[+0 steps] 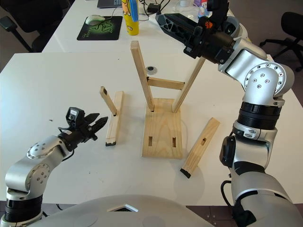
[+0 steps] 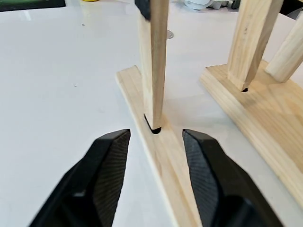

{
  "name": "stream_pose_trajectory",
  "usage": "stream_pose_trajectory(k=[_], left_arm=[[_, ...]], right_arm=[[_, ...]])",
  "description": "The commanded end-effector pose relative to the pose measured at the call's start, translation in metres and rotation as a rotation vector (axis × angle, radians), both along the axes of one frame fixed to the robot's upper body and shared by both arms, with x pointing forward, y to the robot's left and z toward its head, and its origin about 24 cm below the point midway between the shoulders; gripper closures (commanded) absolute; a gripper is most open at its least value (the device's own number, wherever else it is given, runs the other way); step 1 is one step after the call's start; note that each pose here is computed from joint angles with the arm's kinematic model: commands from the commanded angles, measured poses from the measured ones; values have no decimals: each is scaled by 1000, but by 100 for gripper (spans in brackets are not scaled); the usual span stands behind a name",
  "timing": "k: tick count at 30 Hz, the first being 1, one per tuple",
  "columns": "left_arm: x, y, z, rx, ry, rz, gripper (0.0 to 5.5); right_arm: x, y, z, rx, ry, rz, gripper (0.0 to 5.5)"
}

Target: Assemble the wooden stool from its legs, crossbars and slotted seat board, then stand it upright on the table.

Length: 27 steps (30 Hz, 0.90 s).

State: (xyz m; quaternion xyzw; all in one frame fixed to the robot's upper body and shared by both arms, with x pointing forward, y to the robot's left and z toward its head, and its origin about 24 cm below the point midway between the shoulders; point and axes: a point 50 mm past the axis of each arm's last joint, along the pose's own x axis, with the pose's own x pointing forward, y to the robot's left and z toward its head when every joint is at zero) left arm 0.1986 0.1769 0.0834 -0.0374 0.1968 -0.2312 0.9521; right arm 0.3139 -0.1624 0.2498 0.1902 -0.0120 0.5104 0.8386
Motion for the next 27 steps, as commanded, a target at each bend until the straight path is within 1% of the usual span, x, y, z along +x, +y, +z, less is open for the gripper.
stream_pose_trajectory(k=[1, 10, 13, 15, 17, 21, 23, 25, 27], left_arm=[[-5, -13, -4, 4, 46, 13, 263], [-10, -19, -23, 163, 84, 37, 131], [-13, -24, -31, 167, 108, 29, 131], [-15, -21, -40, 190, 132, 48, 131], [-15, -16, -45, 245, 125, 66, 157], [-11, -10, -44, 273, 87, 92, 217], [-9, -7, -43, 284, 70, 96, 245], [-7, -6, -41, 287, 56, 102, 272], [-5, -4, -40, 291, 40, 108, 307]], right_arm=[[-4, 0, -1, 12, -5, -12, 312], [-8, 1, -3, 28, -2, -23, 312], [-9, 1, -3, 31, -2, -26, 312], [-9, 2, -3, 32, -2, -28, 312], [-10, 1, -4, 33, -2, -33, 312], [-10, -3, -6, 41, -28, -91, 312], [-4, -7, -3, 61, -72, -199, 312], [5, -15, 3, 84, -142, -362, 312], [17, -30, 14, 103, -241, -592, 342]])
